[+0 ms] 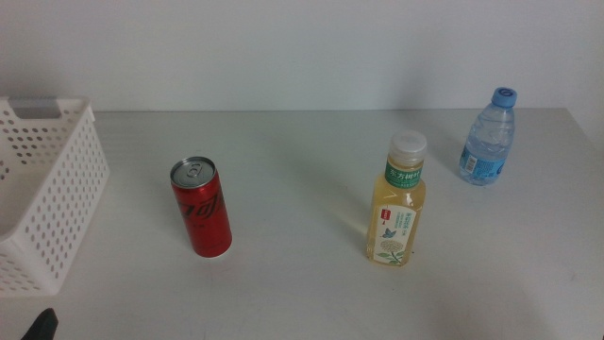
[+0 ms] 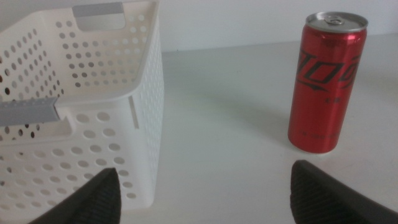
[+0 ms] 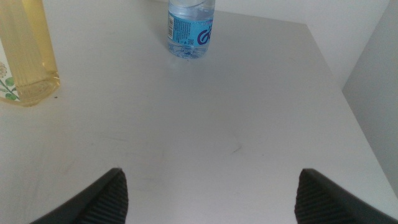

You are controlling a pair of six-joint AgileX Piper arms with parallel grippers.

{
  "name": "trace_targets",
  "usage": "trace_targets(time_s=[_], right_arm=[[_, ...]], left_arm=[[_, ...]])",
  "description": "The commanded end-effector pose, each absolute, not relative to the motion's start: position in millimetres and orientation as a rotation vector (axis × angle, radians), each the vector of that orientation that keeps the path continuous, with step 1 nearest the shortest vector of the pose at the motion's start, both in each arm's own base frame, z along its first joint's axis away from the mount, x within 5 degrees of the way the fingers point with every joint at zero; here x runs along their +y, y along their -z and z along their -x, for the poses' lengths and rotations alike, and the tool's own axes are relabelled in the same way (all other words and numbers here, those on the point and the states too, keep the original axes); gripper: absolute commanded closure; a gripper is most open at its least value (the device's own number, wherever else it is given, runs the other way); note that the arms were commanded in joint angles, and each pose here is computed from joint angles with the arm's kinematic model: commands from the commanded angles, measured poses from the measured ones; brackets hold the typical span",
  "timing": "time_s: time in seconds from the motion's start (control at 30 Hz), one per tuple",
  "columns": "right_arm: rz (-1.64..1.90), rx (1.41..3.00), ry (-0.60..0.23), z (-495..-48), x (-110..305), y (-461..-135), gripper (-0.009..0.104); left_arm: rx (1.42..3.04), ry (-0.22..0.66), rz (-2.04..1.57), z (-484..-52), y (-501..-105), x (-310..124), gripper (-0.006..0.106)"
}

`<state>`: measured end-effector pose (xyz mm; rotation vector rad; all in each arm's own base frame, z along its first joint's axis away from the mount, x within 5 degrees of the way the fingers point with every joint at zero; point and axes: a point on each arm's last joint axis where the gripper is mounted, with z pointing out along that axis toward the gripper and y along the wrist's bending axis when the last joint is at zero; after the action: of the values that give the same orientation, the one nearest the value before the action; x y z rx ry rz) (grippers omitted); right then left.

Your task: Use arms to grab the bottles and put them into the dustbin to the left of the table.

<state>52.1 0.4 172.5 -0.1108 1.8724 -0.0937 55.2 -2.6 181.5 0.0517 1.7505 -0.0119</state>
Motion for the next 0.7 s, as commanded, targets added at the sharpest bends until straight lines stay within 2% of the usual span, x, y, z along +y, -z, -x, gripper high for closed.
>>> trace_targets(time_s=[0.0,0.17,0.43,0.67], right_arm=[[0.114,1.787,0.120,-52,0,-180,0.008],[0.114,1.787,0.120,-52,0,-180,0.008],[0.114,1.787,0.120,-52,0,-180,0.008],[0.114,1.787,0.120,-52,0,-180,0.008]], left_arm=[[1.632,0.033,-0.038,-56,-191,-3,0.007],[1.593,0.097,-0.089,-63,-198,-8,0.007],[1.639,0.213,-0.235,-87,-198,-25,0.007],[1.593,0.241,-0.275,-111,-197,-39,0.007]])
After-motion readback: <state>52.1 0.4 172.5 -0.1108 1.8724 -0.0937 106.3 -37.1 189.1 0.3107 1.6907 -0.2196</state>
